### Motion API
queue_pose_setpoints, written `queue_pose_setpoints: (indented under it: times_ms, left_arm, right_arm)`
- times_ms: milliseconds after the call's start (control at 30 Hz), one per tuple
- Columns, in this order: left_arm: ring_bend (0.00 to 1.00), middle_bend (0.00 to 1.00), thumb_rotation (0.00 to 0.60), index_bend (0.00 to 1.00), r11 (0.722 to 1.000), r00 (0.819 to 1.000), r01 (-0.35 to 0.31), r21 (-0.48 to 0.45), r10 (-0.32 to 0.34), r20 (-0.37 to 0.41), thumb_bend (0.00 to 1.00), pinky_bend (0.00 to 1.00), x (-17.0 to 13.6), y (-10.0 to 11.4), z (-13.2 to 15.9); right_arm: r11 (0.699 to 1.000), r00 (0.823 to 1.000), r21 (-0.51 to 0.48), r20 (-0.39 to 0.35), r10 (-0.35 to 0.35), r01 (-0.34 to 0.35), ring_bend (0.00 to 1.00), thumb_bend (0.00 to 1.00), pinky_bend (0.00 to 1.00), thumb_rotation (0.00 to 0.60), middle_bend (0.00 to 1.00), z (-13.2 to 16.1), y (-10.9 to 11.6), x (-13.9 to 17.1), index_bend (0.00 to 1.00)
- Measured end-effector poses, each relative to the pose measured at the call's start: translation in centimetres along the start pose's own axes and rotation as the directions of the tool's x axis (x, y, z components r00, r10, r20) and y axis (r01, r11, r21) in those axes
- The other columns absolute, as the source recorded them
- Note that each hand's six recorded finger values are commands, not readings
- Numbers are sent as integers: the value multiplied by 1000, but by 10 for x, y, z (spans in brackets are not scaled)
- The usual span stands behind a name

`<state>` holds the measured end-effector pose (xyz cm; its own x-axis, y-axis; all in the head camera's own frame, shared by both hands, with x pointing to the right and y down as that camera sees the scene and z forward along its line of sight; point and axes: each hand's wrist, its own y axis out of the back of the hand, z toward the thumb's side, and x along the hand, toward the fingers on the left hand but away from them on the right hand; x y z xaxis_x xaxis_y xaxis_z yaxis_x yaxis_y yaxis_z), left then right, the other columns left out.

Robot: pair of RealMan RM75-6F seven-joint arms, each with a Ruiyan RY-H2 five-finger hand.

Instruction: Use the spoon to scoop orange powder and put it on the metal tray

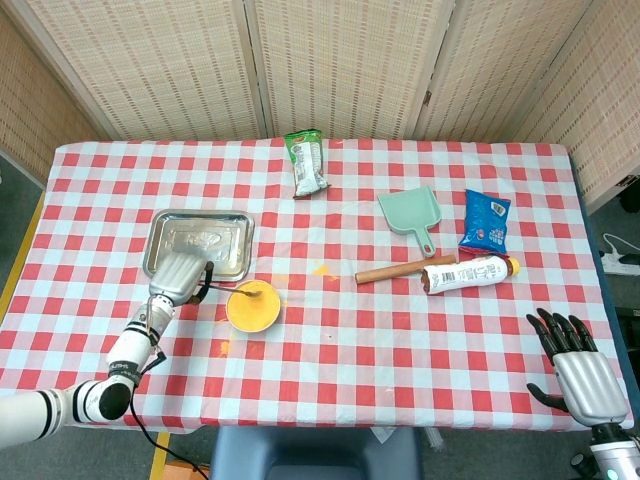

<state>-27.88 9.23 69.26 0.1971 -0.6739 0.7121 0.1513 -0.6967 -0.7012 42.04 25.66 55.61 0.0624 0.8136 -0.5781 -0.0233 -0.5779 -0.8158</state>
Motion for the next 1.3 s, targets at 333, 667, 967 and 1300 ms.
queue_pose_setpoints:
  times_ms: [333, 667, 967, 1300]
  left_arm:
    - [1000, 1000, 600, 996, 995, 1000, -7, 98, 10, -27, 608, 1000, 5, -2, 1]
    - [1000, 1000, 600, 996, 978, 999, -28, 207, 32, -14, 609, 1000, -4, -8, 7]
    - [1000, 1000, 600, 996, 960, 999, -41, 276, 40, 11, 611, 1000, -16, -15, 13]
    - [1000, 1000, 600, 996, 969, 996, -81, 233, 74, 39, 609, 1000, -30, -7, 21]
  right_arm:
    - [1000, 1000, -2, 3, 0, 0, 0, 105, 0, 600, 0, -1, 0, -2, 0]
    - [1000, 1000, -11, -14, 2, -2, 0, 105, 0, 600, 0, 2, 2, 2, 0]
    - [1000, 1000, -16, -23, 1, -2, 0, 105, 0, 600, 0, 3, 3, 4, 0]
    - [1000, 1000, -17, -31, 3, -3, 0, 105, 0, 600, 0, 5, 3, 6, 0]
